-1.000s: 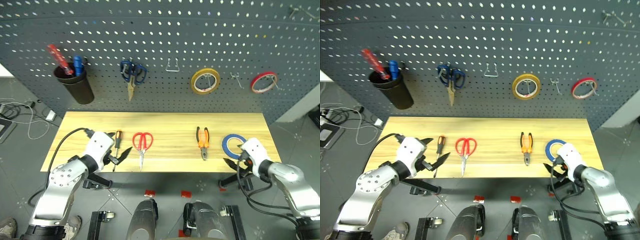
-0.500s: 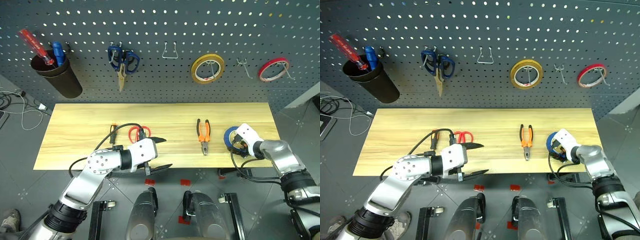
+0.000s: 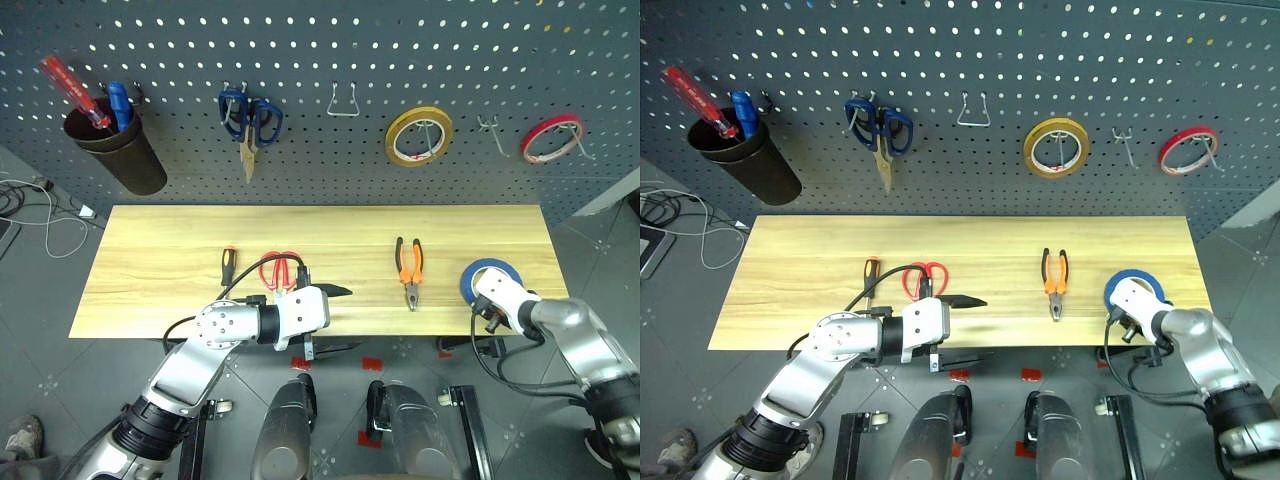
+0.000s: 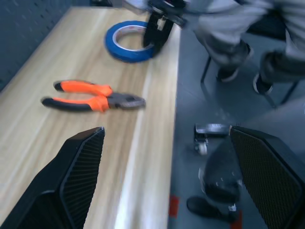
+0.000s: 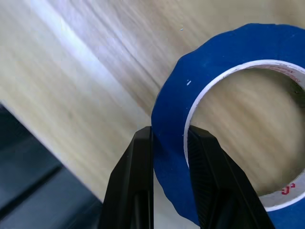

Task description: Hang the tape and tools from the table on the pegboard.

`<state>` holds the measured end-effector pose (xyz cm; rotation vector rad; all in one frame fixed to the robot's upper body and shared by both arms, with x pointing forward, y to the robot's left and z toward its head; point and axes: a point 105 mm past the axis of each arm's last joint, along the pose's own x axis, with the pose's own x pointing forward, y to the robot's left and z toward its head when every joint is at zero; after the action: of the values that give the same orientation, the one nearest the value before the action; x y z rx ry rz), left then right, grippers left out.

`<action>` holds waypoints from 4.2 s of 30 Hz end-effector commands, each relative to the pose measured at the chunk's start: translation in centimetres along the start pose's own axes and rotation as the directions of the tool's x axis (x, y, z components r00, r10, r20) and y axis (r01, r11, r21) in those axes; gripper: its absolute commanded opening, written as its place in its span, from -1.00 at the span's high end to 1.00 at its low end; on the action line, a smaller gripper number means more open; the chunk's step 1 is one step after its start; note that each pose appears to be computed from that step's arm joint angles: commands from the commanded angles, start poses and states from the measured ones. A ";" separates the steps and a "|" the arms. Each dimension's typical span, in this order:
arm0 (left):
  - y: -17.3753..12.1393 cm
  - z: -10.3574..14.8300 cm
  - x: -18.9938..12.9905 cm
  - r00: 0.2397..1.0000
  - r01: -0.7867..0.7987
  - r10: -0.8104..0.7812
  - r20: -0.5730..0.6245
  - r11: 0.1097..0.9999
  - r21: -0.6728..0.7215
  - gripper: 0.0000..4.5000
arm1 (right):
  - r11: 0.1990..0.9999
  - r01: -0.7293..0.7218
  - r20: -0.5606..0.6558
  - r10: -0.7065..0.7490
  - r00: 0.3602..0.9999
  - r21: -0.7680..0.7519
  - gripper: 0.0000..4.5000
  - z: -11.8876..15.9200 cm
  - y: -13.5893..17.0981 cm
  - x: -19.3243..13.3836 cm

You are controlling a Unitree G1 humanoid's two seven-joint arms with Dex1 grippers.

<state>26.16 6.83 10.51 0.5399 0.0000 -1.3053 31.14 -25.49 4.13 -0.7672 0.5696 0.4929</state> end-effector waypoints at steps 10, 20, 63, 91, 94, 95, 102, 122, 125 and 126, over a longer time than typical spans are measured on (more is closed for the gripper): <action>6.2 5.5 -0.8 0.936 -0.239 0.256 0.243 0.966 -0.098 -0.96 | 0.750 0.631 0.592 -0.421 0.687 -0.198 0.70 14.0 0.5 -9.1; 8.1 8.0 -0.4 0.893 -0.304 0.327 0.310 0.945 -0.123 -0.96 | 0.749 0.648 0.678 -0.406 0.613 -0.138 0.70 17.9 -7.0 -6.3; 1.1 -4.2 -6.1 0.972 -0.012 0.029 -0.233 0.997 0.075 -0.96 | 0.718 0.129 -0.005 -0.172 0.985 0.684 -0.99 15.8 3.0 7.1; 4.5 -1.7 -11.7 0.792 -0.581 0.610 -0.022 0.741 -0.337 -0.96 | 0.882 0.036 0.759 -0.425 0.493 0.471 -0.01 29.8 5.8 -7.1; 6.0 -1.0 -11.5 0.760 -0.618 0.649 -0.018 0.715 -0.328 -0.96 | 0.894 0.055 0.831 -0.435 0.347 0.445 -0.01 32.8 5.7 -9.4; 6.6 -0.5 -11.4 0.748 -0.628 0.664 -0.005 0.704 -0.332 -0.96 | 0.896 0.073 0.847 -0.438 0.300 0.438 -0.01 33.8 5.3 -10.1; 9.5 2.1 -11.3 0.714 -0.648 0.698 0.045 0.685 -0.333 -0.96 | 0.898 0.190 0.907 -0.415 0.069 0.397 -0.01 39.9 2.2 -12.7; 11.4 3.1 -10.2 0.735 -0.642 0.676 0.052 0.718 -0.269 -0.96 | 0.845 0.316 0.860 -0.491 0.138 0.432 -0.01 40.1 -2.4 -5.0; 11.3 2.4 -10.1 0.731 -0.652 0.682 0.033 0.711 -0.264 -0.96 | 0.840 0.324 0.849 -0.503 0.162 0.436 -0.01 39.3 -2.3 -4.1; 11.2 2.1 -10.1 0.728 -0.656 0.685 0.026 0.706 -0.267 -0.96 | 0.836 0.325 0.840 -0.514 0.175 0.443 -0.01 38.9 -2.4 -3.8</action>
<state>33.15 16.98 19.35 0.1788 -0.1092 -0.5989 41.85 1.64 29.08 -0.3269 -0.7104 0.2909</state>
